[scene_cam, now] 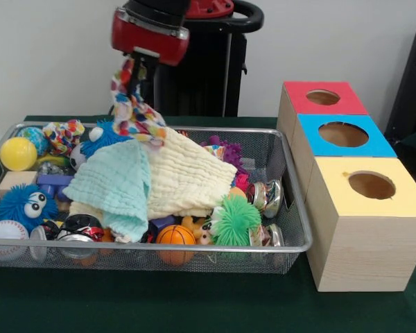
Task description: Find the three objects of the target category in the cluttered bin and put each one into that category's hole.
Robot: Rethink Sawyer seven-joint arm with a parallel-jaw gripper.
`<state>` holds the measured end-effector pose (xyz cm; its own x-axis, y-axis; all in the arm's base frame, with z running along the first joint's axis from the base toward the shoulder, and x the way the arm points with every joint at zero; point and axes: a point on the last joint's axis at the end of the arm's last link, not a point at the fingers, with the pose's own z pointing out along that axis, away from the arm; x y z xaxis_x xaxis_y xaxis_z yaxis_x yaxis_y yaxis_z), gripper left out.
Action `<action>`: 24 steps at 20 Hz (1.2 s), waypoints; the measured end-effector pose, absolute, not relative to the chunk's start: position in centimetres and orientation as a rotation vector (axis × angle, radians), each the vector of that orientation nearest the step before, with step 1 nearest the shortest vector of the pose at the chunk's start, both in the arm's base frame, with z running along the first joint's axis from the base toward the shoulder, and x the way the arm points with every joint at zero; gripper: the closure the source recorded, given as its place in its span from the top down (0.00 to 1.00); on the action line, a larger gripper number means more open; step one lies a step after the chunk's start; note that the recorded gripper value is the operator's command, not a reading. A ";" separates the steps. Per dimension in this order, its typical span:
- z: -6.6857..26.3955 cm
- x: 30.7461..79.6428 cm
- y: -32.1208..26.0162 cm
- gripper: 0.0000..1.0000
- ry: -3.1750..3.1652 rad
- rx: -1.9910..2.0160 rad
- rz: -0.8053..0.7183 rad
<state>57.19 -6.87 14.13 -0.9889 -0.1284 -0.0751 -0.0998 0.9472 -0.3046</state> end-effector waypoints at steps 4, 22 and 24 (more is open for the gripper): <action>13.1 58.5 -4.0 0.00 3.004 -0.175 -0.444; 9.9 58.9 -8.4 1.00 2.953 -0.015 -0.498; 10.3 58.8 -8.9 1.00 2.948 -0.004 -0.505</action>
<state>58.83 -8.85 10.27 -0.9887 -0.0279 -0.1471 0.0226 0.9433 -0.3310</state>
